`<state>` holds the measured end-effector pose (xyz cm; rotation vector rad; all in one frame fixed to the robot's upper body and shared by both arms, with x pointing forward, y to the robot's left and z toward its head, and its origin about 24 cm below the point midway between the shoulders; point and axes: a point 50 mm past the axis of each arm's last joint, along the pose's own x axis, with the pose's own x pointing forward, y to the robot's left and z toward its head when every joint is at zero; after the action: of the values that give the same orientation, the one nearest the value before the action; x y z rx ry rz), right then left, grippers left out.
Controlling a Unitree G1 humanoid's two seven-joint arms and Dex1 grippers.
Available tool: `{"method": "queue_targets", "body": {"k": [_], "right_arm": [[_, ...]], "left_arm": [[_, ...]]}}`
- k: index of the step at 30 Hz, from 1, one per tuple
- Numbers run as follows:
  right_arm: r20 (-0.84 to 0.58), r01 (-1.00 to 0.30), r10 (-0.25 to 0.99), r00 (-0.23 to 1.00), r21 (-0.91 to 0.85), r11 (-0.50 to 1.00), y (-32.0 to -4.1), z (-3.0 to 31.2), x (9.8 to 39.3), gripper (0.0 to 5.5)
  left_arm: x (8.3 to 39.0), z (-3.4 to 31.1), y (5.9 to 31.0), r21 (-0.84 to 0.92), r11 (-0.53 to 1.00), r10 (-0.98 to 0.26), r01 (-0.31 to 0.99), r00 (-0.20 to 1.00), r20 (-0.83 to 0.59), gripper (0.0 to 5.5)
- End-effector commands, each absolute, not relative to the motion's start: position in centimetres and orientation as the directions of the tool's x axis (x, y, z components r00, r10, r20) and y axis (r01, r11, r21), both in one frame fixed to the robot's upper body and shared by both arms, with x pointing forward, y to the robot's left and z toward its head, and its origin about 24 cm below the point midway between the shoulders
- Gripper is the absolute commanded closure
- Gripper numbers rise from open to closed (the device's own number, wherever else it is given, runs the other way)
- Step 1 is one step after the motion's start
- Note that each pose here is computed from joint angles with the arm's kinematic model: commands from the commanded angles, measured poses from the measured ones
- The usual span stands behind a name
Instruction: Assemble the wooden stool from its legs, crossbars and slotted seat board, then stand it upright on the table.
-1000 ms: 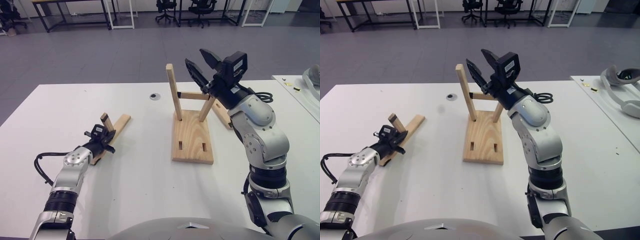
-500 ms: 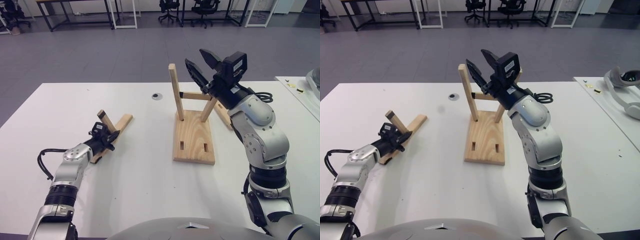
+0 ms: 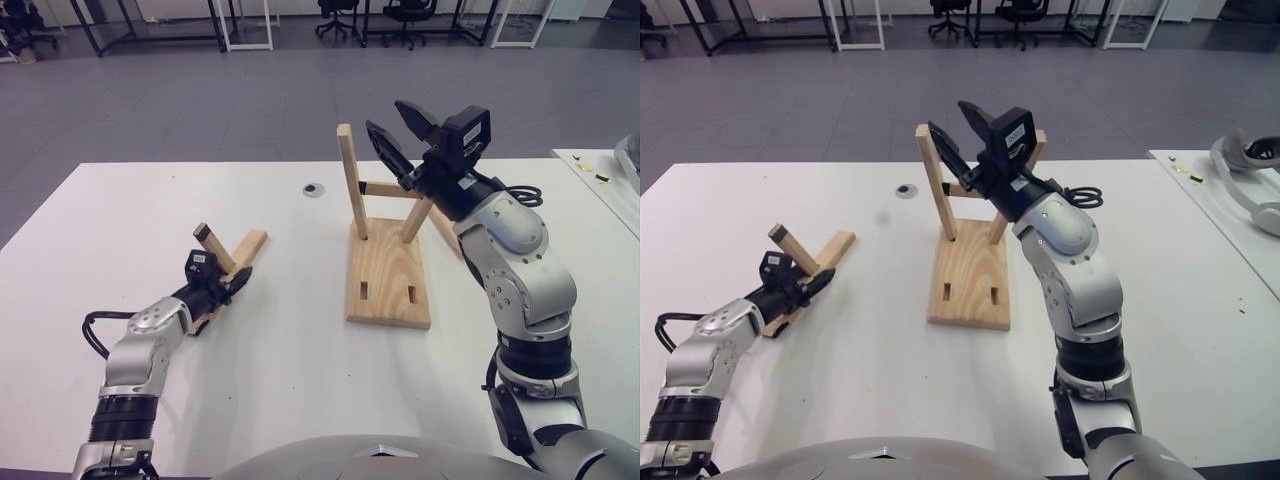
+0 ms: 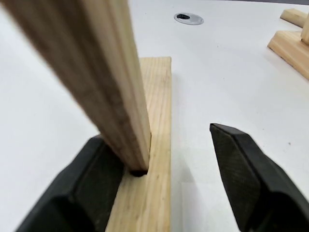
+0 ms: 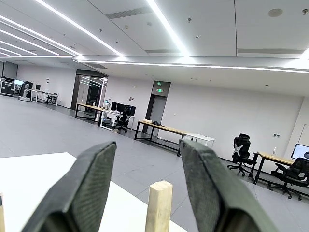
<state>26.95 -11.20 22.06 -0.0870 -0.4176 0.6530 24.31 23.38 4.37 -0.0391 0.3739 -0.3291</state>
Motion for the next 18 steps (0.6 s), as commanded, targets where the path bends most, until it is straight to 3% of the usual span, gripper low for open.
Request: {"method": "queue_targets", "body": {"k": [1, 4, 9, 18], "right_arm": [[0.339, -0.578, 0.607, 0.718, -0.195, 0.792, -11.1, 21.8, 26.8, 3.06], [0.334, -0.584, 0.613, 0.716, -0.196, 0.788, -11.1, 21.8, 26.9, 3.06], [0.326, -0.581, 0.609, 0.723, -0.190, 0.791, -11.1, 21.6, 26.8, 3.06], [0.317, -0.580, 0.605, 0.730, -0.181, 0.794, -11.1, 21.4, 26.6, 3.06]], "left_arm": [[23.9, 4.8, 23.3, -0.078, 0.956, -0.292, 0.283, 0.897, -0.332, 2.47], [23.7, 5.1, 23.3, -0.050, 0.965, -0.259, 0.257, 0.916, -0.306, 2.47], [23.0, 6.8, 23.7, -0.001, 0.989, -0.147, 0.149, 0.979, -0.143, 2.47], [23.2, 9.0, 22.5, -0.023, 0.983, -0.182, 0.182, 0.983, 0.016, 2.47]]}}
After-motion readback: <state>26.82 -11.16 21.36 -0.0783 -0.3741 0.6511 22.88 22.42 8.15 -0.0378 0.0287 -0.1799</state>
